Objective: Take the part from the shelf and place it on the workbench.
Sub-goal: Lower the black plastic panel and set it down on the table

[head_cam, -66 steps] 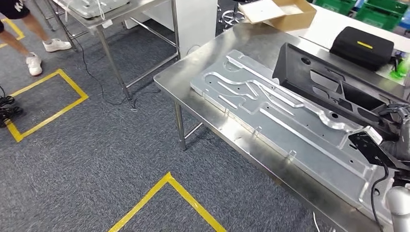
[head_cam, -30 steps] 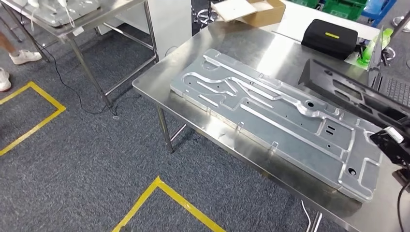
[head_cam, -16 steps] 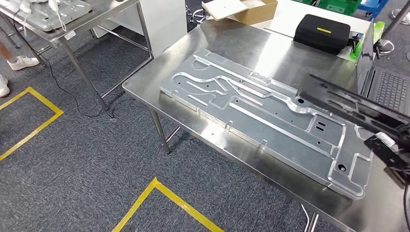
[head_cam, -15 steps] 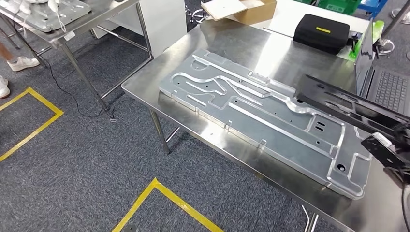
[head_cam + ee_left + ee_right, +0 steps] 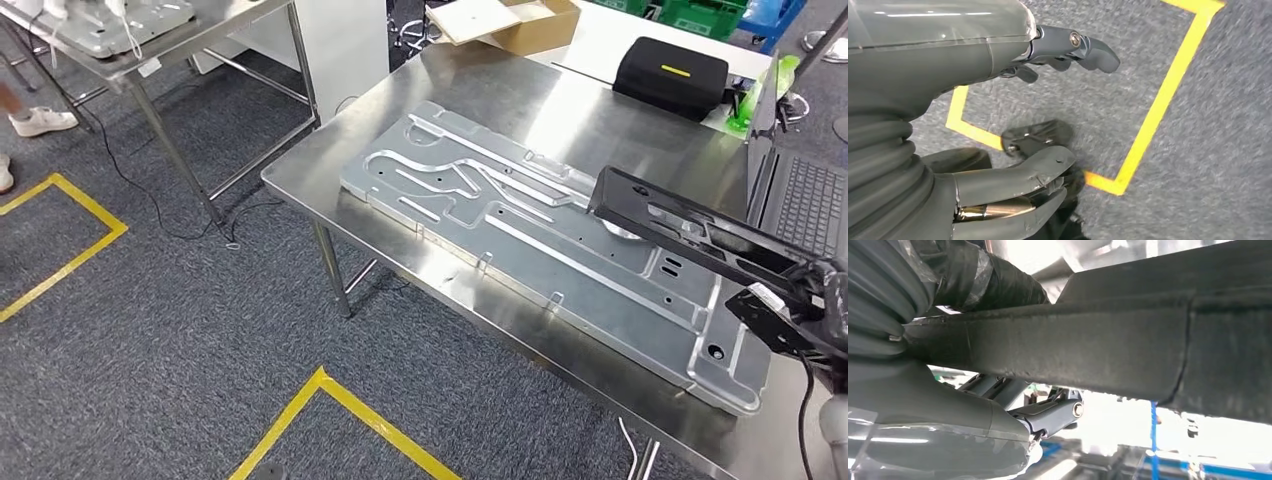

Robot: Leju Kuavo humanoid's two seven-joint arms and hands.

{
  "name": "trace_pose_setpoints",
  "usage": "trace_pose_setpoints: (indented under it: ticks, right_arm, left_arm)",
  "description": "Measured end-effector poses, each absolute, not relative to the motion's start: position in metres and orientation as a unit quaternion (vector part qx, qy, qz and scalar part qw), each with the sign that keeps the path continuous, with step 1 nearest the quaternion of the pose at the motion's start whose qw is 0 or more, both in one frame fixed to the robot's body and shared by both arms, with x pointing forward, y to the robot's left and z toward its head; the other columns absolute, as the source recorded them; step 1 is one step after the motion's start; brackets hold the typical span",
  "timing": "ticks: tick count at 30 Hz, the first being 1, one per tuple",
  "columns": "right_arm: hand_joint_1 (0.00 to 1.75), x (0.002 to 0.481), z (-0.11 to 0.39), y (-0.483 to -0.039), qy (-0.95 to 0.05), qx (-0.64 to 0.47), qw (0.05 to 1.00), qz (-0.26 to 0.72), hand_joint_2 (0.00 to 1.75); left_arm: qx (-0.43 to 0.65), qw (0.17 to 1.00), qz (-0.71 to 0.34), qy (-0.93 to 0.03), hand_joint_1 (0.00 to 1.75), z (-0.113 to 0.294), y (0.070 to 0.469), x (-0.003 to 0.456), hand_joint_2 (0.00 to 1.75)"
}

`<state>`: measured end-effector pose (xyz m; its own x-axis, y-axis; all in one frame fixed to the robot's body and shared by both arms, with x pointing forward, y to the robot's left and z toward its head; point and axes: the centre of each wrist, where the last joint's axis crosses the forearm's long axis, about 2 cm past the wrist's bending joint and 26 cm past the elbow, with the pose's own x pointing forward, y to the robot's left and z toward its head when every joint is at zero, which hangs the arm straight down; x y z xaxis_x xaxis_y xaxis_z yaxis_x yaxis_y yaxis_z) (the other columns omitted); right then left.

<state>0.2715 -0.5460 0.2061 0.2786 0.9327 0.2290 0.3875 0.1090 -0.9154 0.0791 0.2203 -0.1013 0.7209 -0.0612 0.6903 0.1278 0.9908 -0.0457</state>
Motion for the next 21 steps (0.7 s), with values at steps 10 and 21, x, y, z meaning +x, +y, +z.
trace_pose_setpoints:
  ticks: [10, 21]
  right_arm:
    - [1.75, 0.279, 0.225, -0.556, -0.539, -0.618, 0.509, 0.263, 0.0]
    - [0.0, 0.272, 0.219, -0.556, -0.537, -0.617, 0.511, 0.264, 0.0]
  left_arm:
    - [-0.06, 0.922, -0.058, -0.379, 0.0, -0.101, 0.217, 0.081, 1.75]
    - [-0.056, 0.927, -0.053, -0.366, 0.0, -0.101, 0.217, 0.078, 1.75]
